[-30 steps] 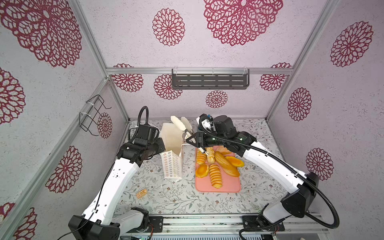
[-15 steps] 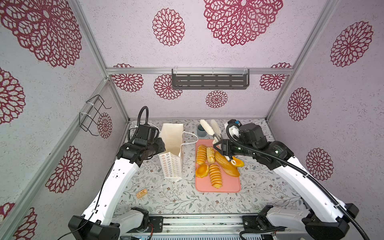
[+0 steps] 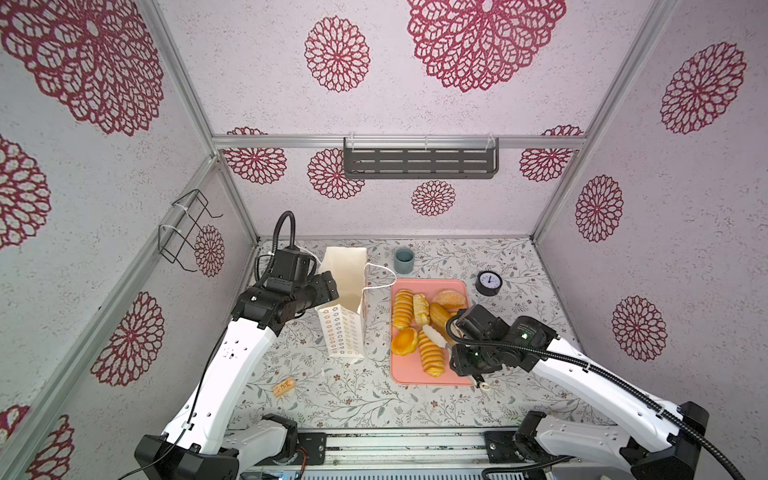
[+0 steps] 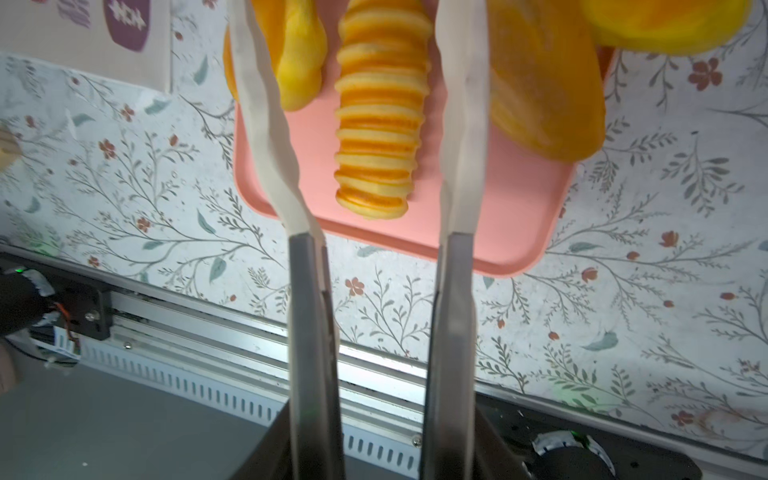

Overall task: Place the fake bread into the paper bag
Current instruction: 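Move the empty tongs back over the pink tray with the right gripper, then pinch the striped spiral pastry with the tongs and lift it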

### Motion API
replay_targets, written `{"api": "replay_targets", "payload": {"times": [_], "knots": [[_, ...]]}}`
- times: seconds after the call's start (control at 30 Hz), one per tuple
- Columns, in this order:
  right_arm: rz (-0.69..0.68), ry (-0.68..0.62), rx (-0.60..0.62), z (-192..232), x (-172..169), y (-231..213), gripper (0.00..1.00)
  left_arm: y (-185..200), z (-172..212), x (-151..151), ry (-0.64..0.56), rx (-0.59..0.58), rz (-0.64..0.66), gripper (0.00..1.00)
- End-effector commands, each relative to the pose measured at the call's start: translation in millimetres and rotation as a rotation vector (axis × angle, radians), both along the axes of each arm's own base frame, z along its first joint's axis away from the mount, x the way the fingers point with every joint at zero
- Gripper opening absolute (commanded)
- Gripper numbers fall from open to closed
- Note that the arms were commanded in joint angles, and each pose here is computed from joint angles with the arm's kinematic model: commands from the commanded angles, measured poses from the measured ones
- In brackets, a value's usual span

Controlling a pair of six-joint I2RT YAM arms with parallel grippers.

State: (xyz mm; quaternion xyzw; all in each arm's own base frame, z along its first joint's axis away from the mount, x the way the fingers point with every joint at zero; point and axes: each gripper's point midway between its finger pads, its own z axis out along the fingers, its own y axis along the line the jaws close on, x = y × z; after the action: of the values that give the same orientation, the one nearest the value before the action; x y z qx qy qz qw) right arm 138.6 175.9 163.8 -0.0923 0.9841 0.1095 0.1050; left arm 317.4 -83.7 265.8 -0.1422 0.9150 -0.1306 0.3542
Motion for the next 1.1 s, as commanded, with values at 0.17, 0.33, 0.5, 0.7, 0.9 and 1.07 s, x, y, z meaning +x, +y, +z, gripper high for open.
{"api": "replay_targets", "payload": {"times": [0.17,0.33,0.5,0.7,0.9,1.07], "knots": [[-0.031,0.028,-0.104,-17.0,-18.1,-11.2,0.55,3.5,6.1,0.2,-0.041,-0.005,0.009,0.92],[-0.004,0.033,-0.124,-25.3,-18.3,0.0,0.60,3.4,5.0,-1.8,-0.038,-0.005,0.006,0.93],[0.009,0.042,-0.150,-36.9,-21.0,6.8,0.62,5.4,3.9,-4.9,-0.041,-0.003,0.011,0.93],[0.007,0.052,-0.165,-52.6,-22.5,11.6,0.62,6.2,0.0,-7.5,-0.034,0.000,0.011,0.94],[0.008,0.055,-0.196,-64.3,-23.7,14.4,0.61,6.4,-0.7,-7.4,-0.032,0.001,0.011,0.94],[0.010,0.055,-0.227,-71.7,-25.7,11.7,0.59,5.3,-3.1,-6.1,-0.028,0.000,0.009,0.94]]}}
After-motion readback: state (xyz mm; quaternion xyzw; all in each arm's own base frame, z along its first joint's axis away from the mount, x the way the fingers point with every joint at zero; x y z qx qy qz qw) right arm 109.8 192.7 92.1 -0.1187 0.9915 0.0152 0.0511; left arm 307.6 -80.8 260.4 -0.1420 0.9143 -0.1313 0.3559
